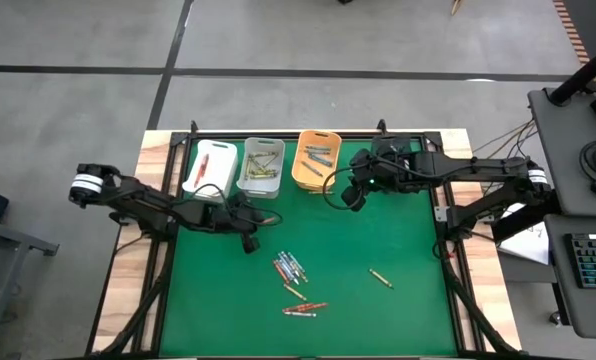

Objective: Sort crayons
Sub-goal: Put the orange crayon into the white bin

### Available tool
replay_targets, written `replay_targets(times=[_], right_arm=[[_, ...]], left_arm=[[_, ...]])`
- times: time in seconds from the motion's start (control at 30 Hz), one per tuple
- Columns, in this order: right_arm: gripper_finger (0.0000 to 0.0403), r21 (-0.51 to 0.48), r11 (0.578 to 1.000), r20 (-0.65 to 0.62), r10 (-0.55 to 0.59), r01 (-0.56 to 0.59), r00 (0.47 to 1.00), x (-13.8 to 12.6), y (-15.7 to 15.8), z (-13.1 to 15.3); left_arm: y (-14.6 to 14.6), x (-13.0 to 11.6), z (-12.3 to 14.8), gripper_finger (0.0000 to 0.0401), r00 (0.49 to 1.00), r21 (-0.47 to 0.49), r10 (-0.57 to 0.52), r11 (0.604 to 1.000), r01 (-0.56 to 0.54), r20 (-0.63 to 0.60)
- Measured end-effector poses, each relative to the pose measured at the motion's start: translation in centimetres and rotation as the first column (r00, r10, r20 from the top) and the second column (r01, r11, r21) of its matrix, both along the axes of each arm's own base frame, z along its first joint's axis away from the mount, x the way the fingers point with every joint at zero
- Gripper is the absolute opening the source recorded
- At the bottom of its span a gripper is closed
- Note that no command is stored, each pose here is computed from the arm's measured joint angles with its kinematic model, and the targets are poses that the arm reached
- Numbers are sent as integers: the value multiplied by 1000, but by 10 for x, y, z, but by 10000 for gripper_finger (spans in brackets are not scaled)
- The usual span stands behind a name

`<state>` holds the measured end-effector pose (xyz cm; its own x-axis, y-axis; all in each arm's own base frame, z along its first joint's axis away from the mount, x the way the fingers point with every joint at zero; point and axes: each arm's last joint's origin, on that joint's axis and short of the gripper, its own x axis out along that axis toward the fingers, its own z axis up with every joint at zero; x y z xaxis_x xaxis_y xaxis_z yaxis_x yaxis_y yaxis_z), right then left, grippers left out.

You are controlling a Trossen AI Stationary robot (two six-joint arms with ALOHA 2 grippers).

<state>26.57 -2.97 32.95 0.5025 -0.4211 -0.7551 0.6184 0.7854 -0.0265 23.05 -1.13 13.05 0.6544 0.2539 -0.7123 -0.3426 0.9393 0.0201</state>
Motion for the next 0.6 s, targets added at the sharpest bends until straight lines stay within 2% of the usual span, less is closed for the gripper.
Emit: replay_targets(times=[0.33,0.5,0.6], right_arm=[[79,-6,1000,9,21,-21,1000,4,3,-17],[79,1,1000,-3,15,-15,1000,3,3,-25],[79,2,1000,-5,14,-14,1000,4,3,-30]], left_arm=[[1,-12,46,1,980,35,-27,999,20,197],[6,-32,79,1,966,92,56,992,-81,254],[11,-45,101,1,958,154,143,971,-185,250]])
